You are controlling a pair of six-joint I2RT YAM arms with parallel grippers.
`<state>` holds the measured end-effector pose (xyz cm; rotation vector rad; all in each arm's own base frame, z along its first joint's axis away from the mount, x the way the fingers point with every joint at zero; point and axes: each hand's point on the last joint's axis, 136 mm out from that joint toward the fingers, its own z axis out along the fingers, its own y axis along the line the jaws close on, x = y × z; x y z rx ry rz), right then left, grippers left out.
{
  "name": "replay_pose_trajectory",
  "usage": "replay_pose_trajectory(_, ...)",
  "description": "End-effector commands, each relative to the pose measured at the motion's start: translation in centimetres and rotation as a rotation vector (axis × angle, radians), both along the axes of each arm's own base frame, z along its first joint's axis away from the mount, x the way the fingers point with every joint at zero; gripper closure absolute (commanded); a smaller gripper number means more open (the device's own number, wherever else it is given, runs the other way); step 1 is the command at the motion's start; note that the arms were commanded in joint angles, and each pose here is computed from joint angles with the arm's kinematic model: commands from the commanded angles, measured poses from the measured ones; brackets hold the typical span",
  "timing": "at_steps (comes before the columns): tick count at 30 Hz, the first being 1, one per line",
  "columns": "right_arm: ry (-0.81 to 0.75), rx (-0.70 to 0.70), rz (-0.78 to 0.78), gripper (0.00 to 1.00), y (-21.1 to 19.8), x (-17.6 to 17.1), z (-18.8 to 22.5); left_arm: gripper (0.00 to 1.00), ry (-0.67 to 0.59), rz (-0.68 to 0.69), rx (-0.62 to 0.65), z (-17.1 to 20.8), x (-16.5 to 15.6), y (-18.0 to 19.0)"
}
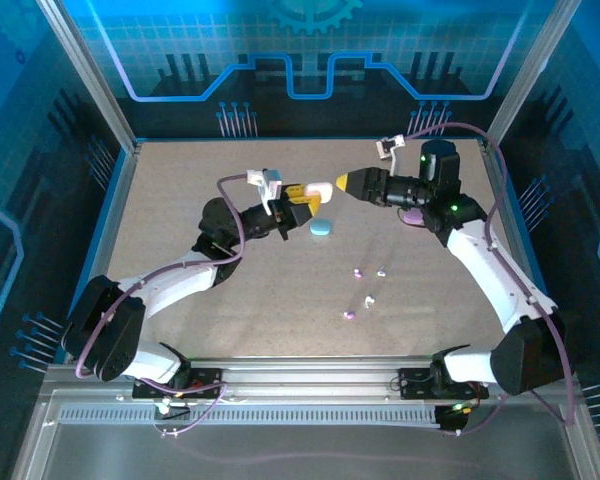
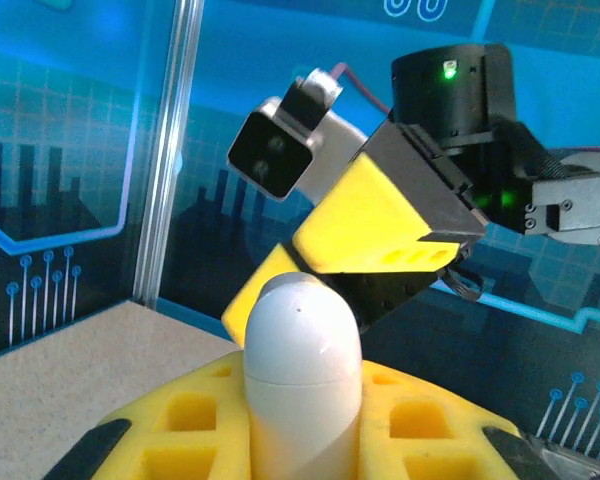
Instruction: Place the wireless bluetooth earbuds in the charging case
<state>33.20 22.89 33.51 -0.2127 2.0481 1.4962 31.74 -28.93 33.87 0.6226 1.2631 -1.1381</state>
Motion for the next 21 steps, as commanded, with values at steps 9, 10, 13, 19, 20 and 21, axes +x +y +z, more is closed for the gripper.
replay_pose_trajectory(9,0.077,0.068,0.081,0.35,2.7,-1.8,2.1,0.96,-0.131,0.085,-0.053,1.9,-0.2,1.0)
replay_pose_trajectory(10,0.053,0.029,0.068,0.35,2.6,-2.0,1.7,0.96,-0.129,0.084,-0.058,1.9,-0.2,1.1)
replay_pose_trajectory(13,0.012,-0.017,0.084,0.35,2.5,-2.4,1.4,0.96,-0.127,0.081,-0.071,2.1,-0.3,1.1)
replay_pose_trajectory(19,0.023,-0.035,0.085,0.36,2.8,-2.1,1.0,0.96,-0.131,0.034,-0.075,2.2,-0.8,0.7)
replay_pose_trajectory(20,0.021,-0.035,0.083,0.36,2.8,-2.0,1.1,0.96,-0.132,0.023,-0.073,2.1,-0.9,0.6)
replay_pose_trajectory(21,0.019,-0.031,0.082,0.36,2.8,-1.9,1.2,0.96,-0.136,0.011,-0.07,2.2,-1.1,0.4)
